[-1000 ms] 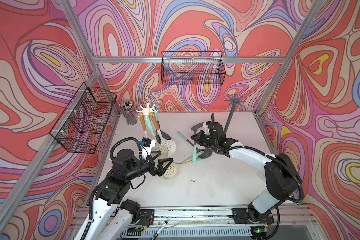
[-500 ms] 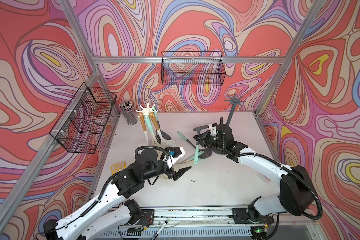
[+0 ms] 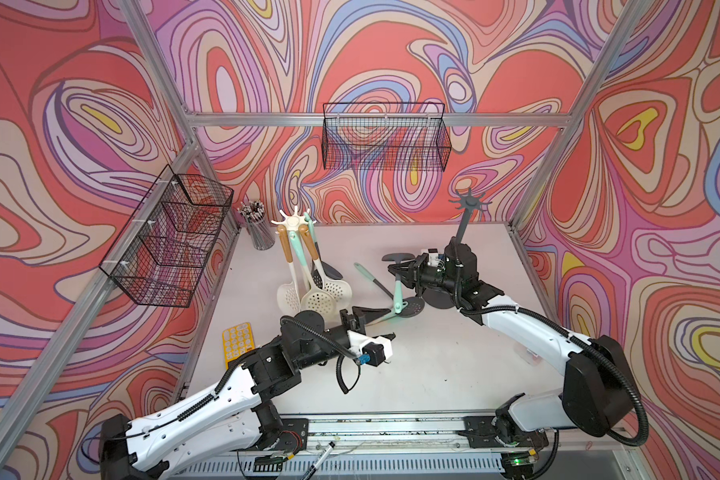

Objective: Hang the skimmer on the kitchen utensil rack
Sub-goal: Pick up the skimmer from the center of the board.

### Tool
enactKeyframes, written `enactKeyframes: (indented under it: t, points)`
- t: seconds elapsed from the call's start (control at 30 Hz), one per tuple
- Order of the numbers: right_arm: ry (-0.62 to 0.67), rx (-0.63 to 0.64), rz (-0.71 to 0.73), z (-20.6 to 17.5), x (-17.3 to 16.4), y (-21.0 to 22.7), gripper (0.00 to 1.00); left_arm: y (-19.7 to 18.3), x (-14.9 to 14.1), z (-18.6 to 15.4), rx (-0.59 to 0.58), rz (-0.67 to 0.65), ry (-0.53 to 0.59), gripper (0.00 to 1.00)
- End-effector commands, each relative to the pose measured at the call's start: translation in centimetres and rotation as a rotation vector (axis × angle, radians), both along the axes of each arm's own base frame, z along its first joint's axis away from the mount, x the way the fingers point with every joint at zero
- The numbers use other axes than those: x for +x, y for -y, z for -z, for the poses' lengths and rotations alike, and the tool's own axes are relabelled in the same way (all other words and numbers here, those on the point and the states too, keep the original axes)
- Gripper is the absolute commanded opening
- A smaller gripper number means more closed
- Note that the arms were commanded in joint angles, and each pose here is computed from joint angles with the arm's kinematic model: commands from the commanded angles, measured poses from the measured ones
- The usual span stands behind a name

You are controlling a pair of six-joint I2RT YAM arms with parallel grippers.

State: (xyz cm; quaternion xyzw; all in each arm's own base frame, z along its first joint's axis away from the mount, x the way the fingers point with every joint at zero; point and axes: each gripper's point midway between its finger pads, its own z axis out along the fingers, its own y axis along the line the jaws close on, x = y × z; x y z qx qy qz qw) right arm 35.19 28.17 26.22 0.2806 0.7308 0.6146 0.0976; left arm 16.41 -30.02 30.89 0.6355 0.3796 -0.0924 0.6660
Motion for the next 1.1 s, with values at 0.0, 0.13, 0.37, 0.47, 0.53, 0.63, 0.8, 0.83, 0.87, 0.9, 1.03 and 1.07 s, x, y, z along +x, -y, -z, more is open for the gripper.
enactKeyframes:
  t: [0.0,0.13,0.37,0.47,0.53,0.63,0.8,0.83,0.87,0.9,1.03,1.07]
  points:
    - [-0.033,0.086,-0.02,-1.5,0.2,-0.7,0.0,0.6,1.0,0.1,0.065,-0.016,0.213,0.59]
    - [-0.027,0.103,-0.026,-2.0,0.3,-0.8,0.0,1.3,2.3,0.2,0.041,-0.064,0.28,0.57]
    - [-0.028,0.111,-0.034,-2.0,0.0,-0.8,0.0,1.7,3.3,-0.9,-0.023,-0.087,0.309,0.49]
    - [-0.025,0.117,-0.039,-2.0,-0.1,-0.8,0.0,1.3,3.6,-1.5,-0.035,-0.098,0.306,0.49]
    - [-0.02,0.117,-0.042,-2.1,-0.1,-0.9,0.0,0.7,4.1,-1.9,-0.052,-0.113,0.291,0.49]
    - [-0.021,0.122,-0.042,-2.0,-0.1,-0.9,0.0,-0.3,4.7,-2.6,-0.078,-0.135,0.284,0.49]
    - [-0.017,0.126,-0.045,-2.2,0.0,-1.0,0.0,-0.8,4.9,-2.5,-0.07,-0.138,0.28,0.5]
    - [-0.015,0.129,-0.046,-2.3,0.0,-1.0,0.0,-0.6,5.0,-2.4,-0.062,-0.132,0.28,0.5]
    - [-0.012,0.13,-0.048,-2.3,0.0,-1.0,0.0,-0.4,5.0,-2.1,-0.053,-0.122,0.28,0.5]
    - [-0.013,0.131,-0.049,-2.3,0.1,-1.1,0.0,-0.1,5.1,-2.0,-0.047,-0.117,0.279,0.5]
    - [-0.008,0.133,-0.052,-2.4,0.1,-1.1,0.0,0.8,5.5,-2.1,-0.051,-0.101,0.3,0.5]
    - [-0.006,0.134,-0.054,-2.4,0.1,-1.2,0.0,1.0,5.6,-2.3,-0.056,-0.098,0.306,0.5]
